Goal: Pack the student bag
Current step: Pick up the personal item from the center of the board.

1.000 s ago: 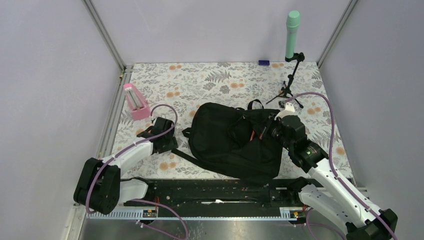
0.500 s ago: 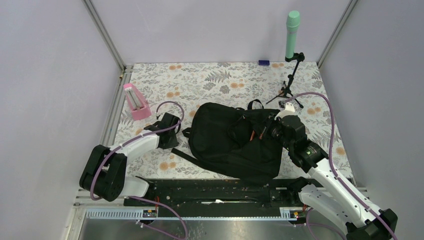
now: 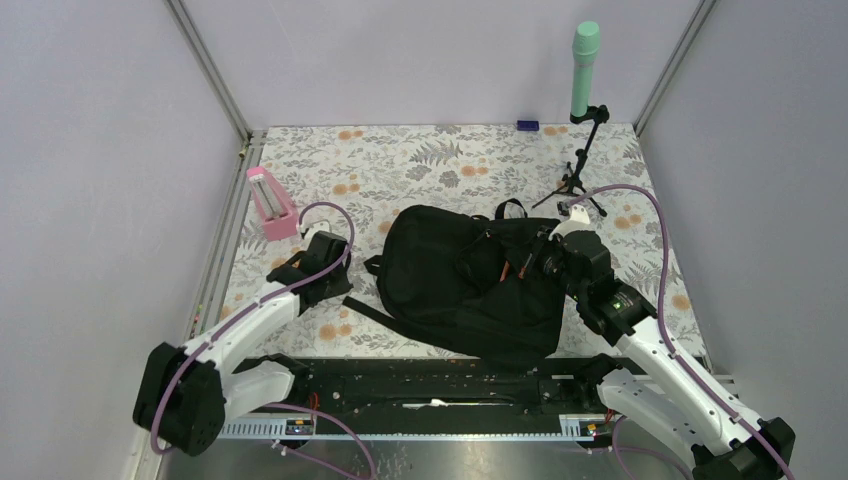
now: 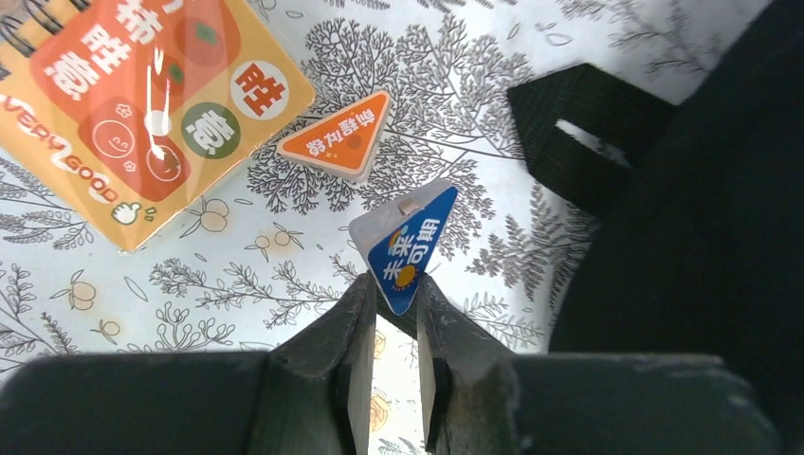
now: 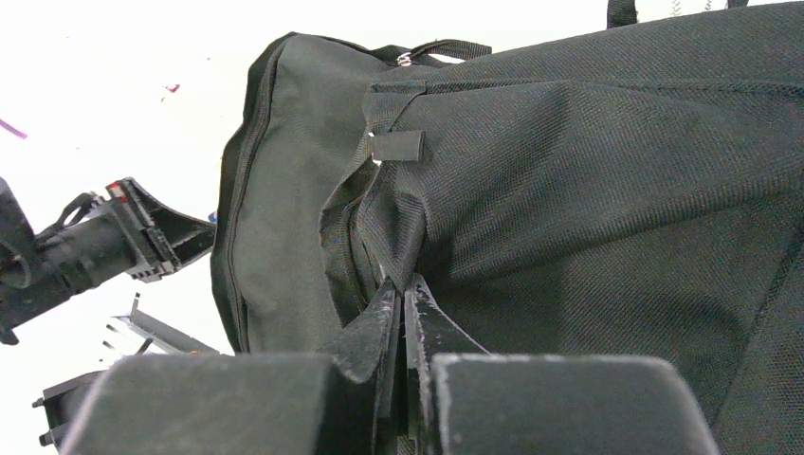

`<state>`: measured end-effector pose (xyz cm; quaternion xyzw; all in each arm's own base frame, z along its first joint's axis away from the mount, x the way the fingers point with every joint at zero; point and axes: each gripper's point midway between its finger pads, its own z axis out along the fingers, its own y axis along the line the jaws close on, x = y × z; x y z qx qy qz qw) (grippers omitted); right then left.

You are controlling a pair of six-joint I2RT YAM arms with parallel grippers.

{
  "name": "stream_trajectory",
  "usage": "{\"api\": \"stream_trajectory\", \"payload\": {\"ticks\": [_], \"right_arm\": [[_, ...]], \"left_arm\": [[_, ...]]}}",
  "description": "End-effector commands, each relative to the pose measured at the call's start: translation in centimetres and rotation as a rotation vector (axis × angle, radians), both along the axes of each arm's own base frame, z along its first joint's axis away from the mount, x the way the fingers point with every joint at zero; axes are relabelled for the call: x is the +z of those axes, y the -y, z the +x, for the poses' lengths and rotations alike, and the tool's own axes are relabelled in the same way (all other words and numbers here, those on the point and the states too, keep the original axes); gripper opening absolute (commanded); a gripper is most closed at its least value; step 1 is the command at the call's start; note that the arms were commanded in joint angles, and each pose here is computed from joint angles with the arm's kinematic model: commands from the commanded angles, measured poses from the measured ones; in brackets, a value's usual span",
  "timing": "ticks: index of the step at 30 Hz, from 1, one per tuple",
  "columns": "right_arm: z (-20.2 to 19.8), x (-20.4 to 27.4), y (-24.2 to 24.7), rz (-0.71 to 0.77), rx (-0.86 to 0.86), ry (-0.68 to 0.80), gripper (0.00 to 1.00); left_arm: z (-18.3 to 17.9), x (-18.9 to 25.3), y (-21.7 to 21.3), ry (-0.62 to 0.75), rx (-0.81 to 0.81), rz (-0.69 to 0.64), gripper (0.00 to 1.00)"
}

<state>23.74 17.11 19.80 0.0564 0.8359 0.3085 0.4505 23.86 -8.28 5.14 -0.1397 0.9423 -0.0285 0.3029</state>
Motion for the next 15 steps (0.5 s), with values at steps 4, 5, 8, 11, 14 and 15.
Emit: {"api": "stream_trajectory", "payload": {"ticks": [4,5,8,11,14,15], "right_arm": [[0.4,4.0,-1.7,0.110,0.049,0.096,0.01],[0.4,4.0,-1.7,0.110,0.049,0.094,0.01],[0.4,4.0,-1.8,0.115,0.050,0.093,0.01],[0.5,4.0,-1.8,0.114,0.050,0.090,0.01],[0.5,4.1,-1.9,0.116,0.052,0.089,0.01],[0.5,4.2,-2.0,0.118,0.053,0.088,0.01]], "left_arm": [[-0.9,4.1,1.7,0.139,-0.083,-0.111,0.11],[-1.0,4.8,2.2,0.156,-0.109,-0.126,0.11],[-1.3,7.8,4.4,0.193,-0.186,-0.196,0.11],[-1.7,11.2,8.0,0.241,-0.284,-0.277,0.11],[-2.7,13.7,12.7,0.251,-0.421,-0.349,0.11],[-2.9,14.2,14.3,0.243,-0.463,-0.379,0.11]]}}
